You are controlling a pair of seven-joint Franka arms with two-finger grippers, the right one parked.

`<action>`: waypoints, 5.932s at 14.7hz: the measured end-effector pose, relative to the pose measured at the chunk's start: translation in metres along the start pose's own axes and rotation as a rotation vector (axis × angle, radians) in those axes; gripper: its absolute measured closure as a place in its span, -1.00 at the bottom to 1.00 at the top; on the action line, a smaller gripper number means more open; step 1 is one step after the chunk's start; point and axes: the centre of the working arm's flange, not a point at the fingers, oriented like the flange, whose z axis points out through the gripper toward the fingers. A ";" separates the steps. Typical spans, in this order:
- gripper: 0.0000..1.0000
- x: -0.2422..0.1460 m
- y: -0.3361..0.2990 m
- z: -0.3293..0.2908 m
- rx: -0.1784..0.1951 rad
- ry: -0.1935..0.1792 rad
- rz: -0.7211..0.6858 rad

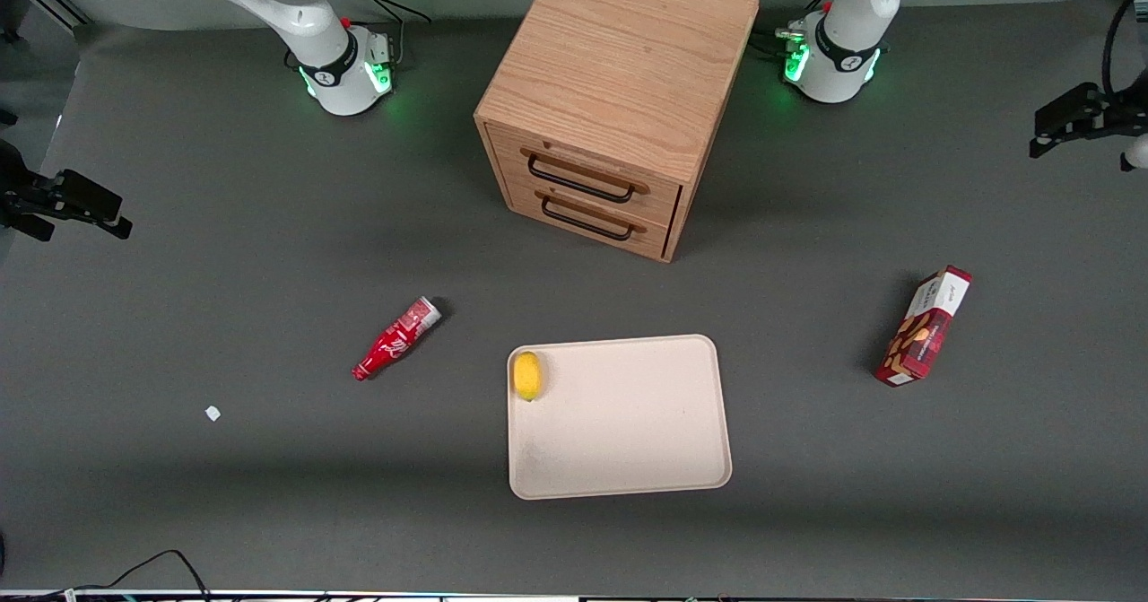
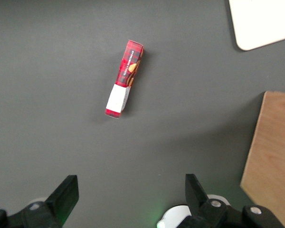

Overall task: Place red cookie box on tray
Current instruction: 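Move the left gripper toward the red plaid cookie box, then lower the open left gripper around the cookie box and close it, then lift the cookie box upright with the left gripper, then carry the cookie box over the cream tray beside the lemon, then lower the cookie box onto the tray and open the left gripper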

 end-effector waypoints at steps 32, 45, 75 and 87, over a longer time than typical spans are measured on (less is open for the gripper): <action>0.16 0.102 -0.074 0.398 -0.180 0.054 0.286; 0.61 0.120 -0.091 0.266 -0.239 0.031 0.254; 0.61 0.268 0.271 0.299 -0.090 0.184 -0.376; 0.61 0.275 0.294 0.360 -0.050 0.235 -0.344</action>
